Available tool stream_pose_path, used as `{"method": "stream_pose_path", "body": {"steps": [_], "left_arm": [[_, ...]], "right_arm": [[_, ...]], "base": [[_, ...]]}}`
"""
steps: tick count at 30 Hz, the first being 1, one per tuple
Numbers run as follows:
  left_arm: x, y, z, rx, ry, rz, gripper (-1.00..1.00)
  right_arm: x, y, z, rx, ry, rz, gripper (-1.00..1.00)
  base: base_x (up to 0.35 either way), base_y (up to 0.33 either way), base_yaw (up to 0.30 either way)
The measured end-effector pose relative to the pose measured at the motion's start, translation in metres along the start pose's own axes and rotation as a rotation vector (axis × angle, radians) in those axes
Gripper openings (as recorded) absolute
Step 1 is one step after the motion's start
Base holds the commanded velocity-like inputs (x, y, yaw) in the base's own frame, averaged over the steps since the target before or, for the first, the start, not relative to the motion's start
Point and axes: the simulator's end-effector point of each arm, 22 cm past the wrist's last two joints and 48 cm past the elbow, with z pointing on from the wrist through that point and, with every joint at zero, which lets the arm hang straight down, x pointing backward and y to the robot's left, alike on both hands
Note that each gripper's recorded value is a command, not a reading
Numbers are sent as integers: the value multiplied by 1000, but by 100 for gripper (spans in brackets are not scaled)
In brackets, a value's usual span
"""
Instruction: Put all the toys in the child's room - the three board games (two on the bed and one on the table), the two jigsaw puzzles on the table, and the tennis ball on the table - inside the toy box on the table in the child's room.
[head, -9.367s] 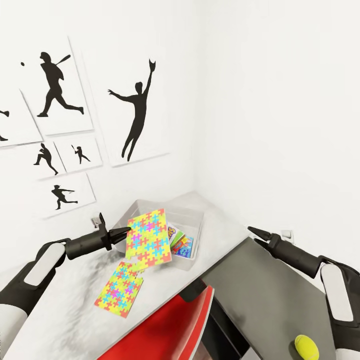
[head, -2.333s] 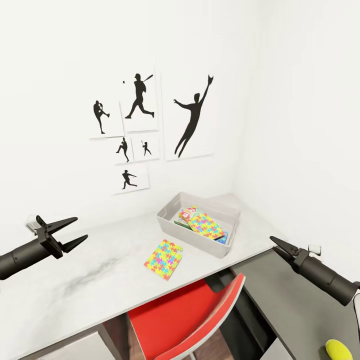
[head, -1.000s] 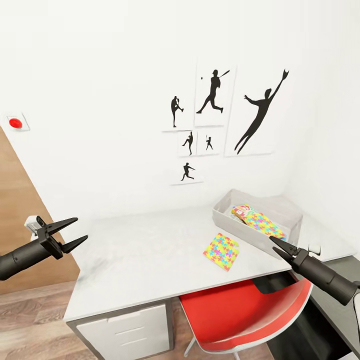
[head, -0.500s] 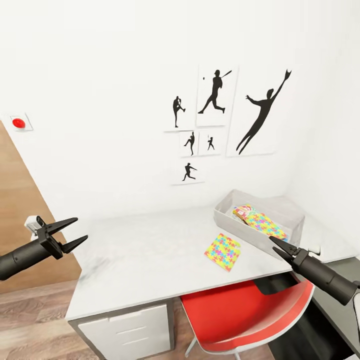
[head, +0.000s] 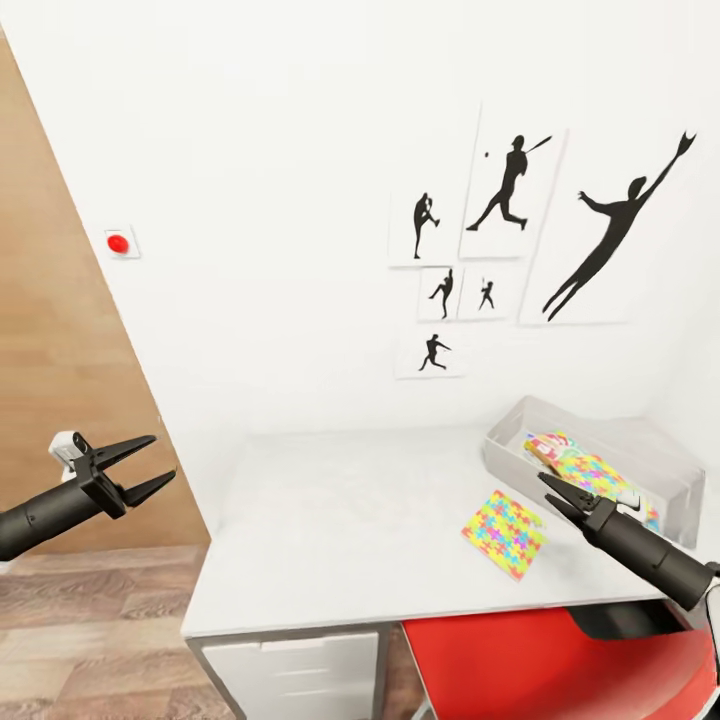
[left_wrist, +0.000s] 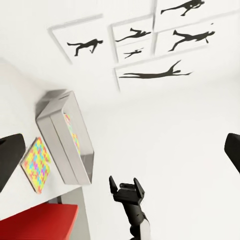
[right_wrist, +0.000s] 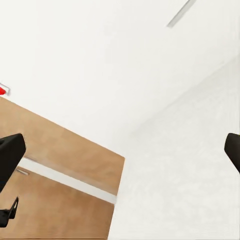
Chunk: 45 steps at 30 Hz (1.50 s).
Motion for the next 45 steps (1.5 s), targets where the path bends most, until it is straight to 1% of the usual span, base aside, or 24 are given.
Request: {"method": "stream_pose_path", "body": {"steps": [4,7,18,29,32,36,40,41,42,43,45], "left_arm": [[0,0,0,0,0,0,100],[0,0,0,0,0,0,100],[0,0,0,0,0,0,100],[0,1,0,-3,0,0,100],[0,1,0,-4,0,1,100],[0,2,0,-7,1,2,100],[1,3,1,-7,2,1,100],[1,3,1,-7,3,0,100],[1,3,1,-8,3,0,100],[2,3,1,-7,3,0,100],[2,3,1,-7,3,0,100]], "right_arm": [[0,0,0,0,0,1,100],[0,0,0,-1,0,1,100],[0,0,0,-1,-1,2,100],[1,2,2,-2,2,-4,100],[1,1,2,7,2,-7,100],[1,-7,2,46,1,-10,100],[1,-25,2,129,2,-11,100],[0,-32,4,172,4,-15,100],[-1,-36,5,194,6,-19,100],[-5,-41,10,233,6,-32,100],[-13,-42,17,267,2,-51,100]], "base": [[43,28,242],[98,103,84],[83,122,12],[11,17,0],[1,1,0],[0,0,0],[0,0,0],[0,0,0],[0,0,0],[0,0,0],[0,0,0]]}}
